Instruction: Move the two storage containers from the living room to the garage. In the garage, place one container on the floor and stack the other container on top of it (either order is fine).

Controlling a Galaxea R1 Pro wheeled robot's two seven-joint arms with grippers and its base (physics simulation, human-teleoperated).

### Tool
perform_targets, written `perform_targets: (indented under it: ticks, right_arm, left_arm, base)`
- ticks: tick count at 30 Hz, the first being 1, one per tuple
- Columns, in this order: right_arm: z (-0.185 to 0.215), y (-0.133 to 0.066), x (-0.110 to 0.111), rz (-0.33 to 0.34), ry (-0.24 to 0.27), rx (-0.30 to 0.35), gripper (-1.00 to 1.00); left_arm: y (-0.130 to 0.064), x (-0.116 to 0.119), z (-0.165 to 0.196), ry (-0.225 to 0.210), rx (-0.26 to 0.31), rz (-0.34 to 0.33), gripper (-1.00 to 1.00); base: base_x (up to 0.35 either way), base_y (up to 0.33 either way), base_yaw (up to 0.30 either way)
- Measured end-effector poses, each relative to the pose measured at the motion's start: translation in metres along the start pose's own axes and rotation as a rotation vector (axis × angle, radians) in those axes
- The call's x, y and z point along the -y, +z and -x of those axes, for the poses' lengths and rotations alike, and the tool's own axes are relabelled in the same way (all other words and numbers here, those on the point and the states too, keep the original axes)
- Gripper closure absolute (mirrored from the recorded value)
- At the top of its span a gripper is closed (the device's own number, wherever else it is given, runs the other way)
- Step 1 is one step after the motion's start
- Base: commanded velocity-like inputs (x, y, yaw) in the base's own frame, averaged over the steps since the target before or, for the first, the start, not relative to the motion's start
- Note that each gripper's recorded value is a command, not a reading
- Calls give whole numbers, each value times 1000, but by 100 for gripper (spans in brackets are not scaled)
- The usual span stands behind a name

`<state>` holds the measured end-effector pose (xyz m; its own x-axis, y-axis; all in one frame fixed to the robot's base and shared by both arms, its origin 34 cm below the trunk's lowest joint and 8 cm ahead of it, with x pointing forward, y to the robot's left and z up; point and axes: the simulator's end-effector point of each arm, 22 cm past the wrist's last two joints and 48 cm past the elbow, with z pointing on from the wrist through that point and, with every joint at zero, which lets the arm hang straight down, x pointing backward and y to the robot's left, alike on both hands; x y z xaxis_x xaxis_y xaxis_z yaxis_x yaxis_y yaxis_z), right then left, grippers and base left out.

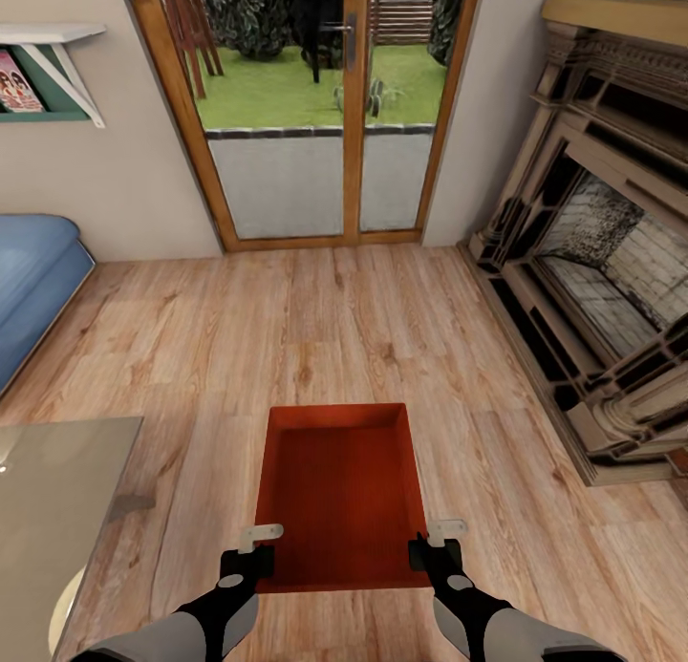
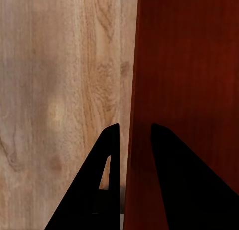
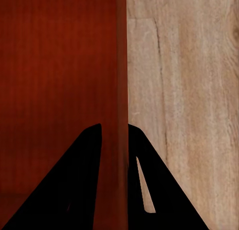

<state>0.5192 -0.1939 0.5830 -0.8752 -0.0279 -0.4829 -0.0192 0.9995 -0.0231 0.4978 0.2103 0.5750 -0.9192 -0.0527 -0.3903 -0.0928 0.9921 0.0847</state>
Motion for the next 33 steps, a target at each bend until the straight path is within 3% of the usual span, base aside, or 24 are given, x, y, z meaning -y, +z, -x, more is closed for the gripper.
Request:
perform_targets:
  ticks: [33]
  right_arm:
    - [28,-10,0,-8,6,59,100]
  left_arm:
    - [-10,-1,31,8,60,-6,100]
  base:
    - [0,0,0]
